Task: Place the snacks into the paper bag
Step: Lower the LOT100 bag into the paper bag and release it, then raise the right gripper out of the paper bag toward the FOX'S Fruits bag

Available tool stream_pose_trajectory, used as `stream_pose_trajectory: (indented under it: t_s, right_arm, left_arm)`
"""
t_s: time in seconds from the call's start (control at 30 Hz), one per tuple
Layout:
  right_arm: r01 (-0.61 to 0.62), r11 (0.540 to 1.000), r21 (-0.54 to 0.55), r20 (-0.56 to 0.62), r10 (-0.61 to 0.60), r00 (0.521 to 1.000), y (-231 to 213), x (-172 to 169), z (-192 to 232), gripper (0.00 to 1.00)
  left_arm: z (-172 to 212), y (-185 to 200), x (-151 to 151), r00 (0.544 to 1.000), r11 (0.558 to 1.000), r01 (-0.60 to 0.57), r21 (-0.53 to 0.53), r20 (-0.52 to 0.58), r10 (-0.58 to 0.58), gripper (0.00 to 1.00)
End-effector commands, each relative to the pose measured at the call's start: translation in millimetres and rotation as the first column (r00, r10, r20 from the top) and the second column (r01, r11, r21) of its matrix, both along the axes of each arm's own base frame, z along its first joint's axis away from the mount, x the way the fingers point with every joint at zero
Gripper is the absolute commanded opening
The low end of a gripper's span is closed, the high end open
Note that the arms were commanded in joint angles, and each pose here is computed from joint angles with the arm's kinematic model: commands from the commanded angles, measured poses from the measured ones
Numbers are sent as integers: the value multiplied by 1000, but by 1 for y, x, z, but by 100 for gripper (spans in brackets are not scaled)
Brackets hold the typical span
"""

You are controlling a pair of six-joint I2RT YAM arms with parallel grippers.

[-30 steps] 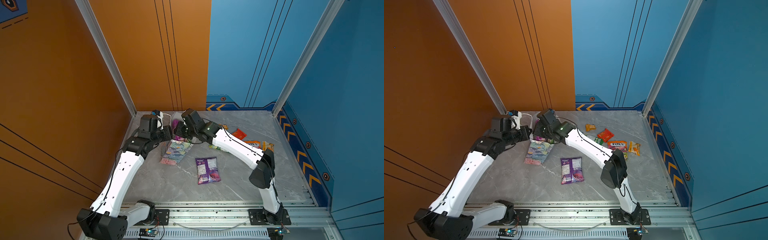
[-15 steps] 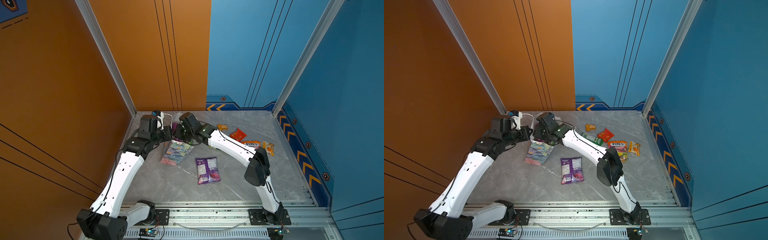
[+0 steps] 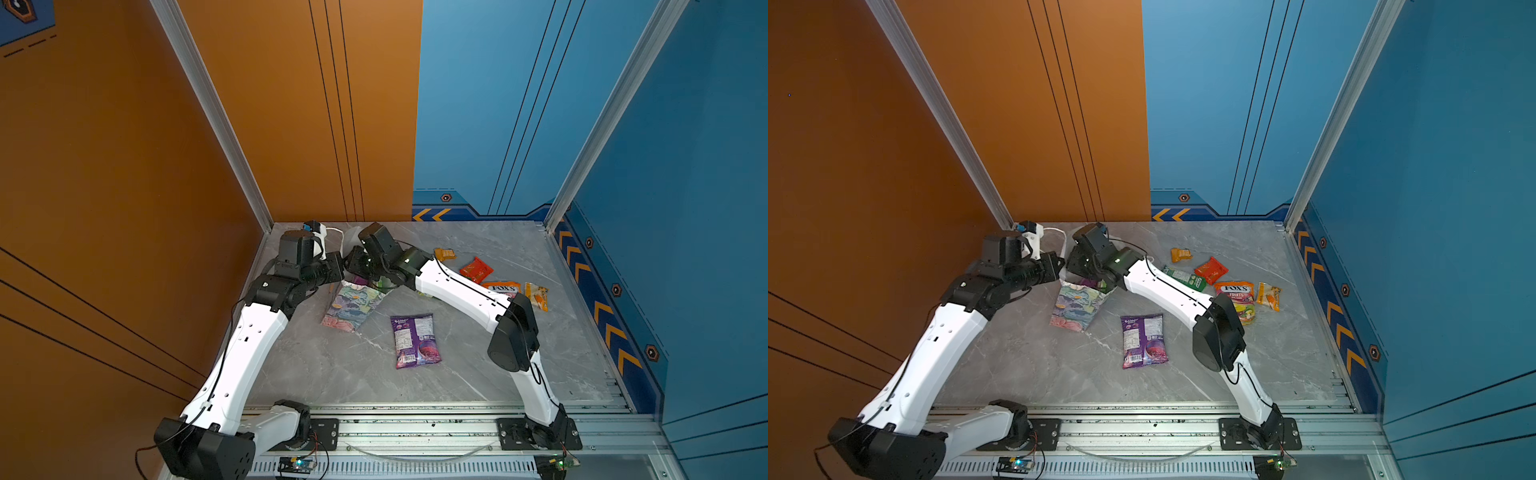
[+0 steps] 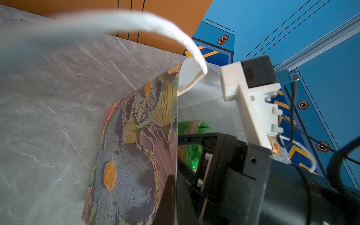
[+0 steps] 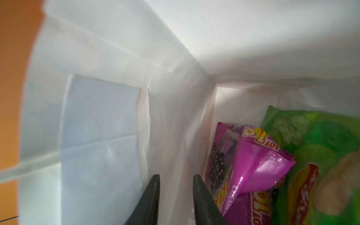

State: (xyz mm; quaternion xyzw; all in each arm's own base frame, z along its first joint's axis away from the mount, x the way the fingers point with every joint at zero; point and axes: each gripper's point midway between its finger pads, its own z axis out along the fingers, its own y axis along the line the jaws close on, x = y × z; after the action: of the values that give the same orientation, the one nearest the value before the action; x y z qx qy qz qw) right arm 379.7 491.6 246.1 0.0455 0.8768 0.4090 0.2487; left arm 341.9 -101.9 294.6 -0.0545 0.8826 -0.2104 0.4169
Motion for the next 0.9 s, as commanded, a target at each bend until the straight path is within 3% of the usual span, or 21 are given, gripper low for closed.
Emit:
stream_pose_trajectory:
  t_s: [0.0,0.27,0.53,0.67,0.87]
  right_arm:
    - [-2,998,55,96,-3,995,-13,-1,55,37]
    - [10,999,47,237,-21,971,-53,-14,117,49]
    - [7,1000,18,330,-13,944,-99,-23,149,59]
    - [109,992,-56,386,-79,919,-146,-22,145,63]
    - [195,972,-130,377,-133,916,-213,-27,117,68]
  left_arm:
    - [9,2,2,999,999,-13,-30,32,14,0]
    - [2,11,5,999,999,-40,-30,14,41,0]
    - [-1,15,7,999,998,-50,-24,7,50,0]
    - [-2,16,6,999,999,-51,-14,4,51,0]
    - [-5,18,7,998,998,-55,7,-4,55,0]
